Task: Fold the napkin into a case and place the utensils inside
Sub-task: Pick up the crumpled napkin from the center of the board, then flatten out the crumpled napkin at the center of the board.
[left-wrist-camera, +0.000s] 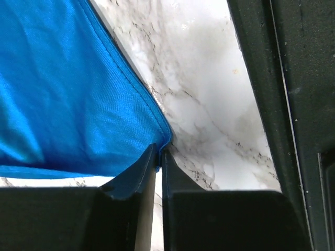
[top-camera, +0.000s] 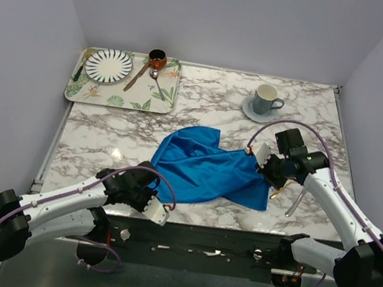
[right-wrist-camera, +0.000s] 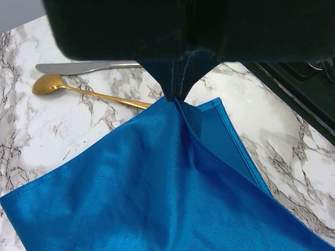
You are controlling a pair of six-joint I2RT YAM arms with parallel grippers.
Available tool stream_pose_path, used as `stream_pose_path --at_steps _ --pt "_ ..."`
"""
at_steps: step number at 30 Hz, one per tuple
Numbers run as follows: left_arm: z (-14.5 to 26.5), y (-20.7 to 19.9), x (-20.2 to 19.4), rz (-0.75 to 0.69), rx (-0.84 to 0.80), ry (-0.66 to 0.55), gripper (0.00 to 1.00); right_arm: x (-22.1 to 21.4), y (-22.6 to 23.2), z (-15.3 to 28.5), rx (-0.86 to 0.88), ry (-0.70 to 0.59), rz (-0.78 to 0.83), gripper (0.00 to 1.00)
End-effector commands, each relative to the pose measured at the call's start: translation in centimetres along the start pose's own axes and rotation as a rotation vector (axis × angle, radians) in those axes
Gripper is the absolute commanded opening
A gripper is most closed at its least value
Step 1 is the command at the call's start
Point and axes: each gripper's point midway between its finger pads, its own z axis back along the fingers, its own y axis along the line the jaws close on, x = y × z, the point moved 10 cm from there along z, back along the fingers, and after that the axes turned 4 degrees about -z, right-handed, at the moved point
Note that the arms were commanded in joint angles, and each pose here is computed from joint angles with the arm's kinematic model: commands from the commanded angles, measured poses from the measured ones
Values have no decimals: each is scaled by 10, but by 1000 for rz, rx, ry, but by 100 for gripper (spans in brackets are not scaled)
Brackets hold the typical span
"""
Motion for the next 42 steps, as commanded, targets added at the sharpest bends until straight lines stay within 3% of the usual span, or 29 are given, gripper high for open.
stream_pose_path --at_steps 1,5,7,14,18,22,27,39,42 --pt "7 6 7 37 63 -42 0 -3 4 4 17 6 -9 1" --pt "31 24 17 187 149 -78 0 -3 2 14 -35 -2 2 1" --pt "57 46 21 336 216 -128 0 1 -4 25 -103 -17 8 1" --pt "148 124 11 760 480 -263 0 45 -34 94 -431 -211 17 1" --pt "200 163 9 882 689 -313 0 75 -55 146 -628 -334 3 1" --pt "266 183 26 822 855 -389 0 97 -61 206 -770 -477 22 1" --pt "323 171 48 721 954 -475 0 103 -47 285 -867 -641 86 1" --pt "385 74 84 525 1110 -629 0 55 37 355 -658 -898 293 1" --pt "395 61 90 510 1133 -650 0 42 61 358 -524 -928 338 1"
